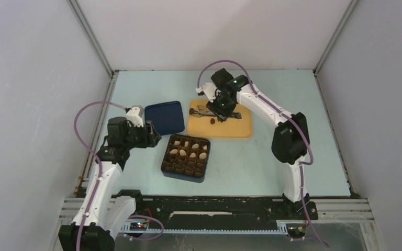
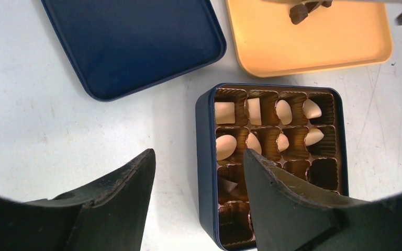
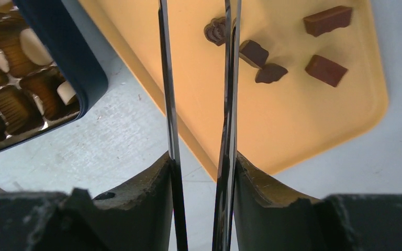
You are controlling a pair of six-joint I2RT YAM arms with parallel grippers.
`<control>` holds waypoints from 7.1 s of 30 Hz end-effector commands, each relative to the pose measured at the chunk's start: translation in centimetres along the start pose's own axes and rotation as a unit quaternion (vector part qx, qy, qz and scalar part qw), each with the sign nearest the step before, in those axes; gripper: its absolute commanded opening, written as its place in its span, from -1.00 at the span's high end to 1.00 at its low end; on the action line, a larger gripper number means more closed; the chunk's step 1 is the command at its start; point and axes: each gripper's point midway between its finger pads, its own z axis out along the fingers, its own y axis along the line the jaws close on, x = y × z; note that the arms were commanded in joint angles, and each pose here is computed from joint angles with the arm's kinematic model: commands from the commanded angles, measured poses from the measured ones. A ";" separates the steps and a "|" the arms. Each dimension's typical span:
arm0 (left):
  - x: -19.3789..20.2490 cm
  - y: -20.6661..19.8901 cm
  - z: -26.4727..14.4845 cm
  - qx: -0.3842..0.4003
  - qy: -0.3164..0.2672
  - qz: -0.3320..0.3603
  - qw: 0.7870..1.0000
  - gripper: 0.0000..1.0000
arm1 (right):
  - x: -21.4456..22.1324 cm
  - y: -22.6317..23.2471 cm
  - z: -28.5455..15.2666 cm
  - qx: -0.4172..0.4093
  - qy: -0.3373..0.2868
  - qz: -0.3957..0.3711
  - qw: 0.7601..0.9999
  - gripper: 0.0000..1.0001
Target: Pack the chocolate
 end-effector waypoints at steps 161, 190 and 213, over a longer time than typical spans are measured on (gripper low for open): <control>0.1 0.8 -0.1 -0.001 -0.022 -0.006 1.000 -0.36 | 12.2 13.9 -7.1 -0.148 0.035 -0.149 0.977 0.49; 0.5 0.7 0.2 0.004 -0.014 -0.013 1.000 -0.38 | 11.9 13.5 -6.8 -0.156 0.034 -0.142 0.977 0.27; 0.4 0.6 0.0 0.006 -0.018 -0.013 1.000 -0.38 | 7.8 -1.1 -3.9 0.017 -0.008 0.055 0.998 0.23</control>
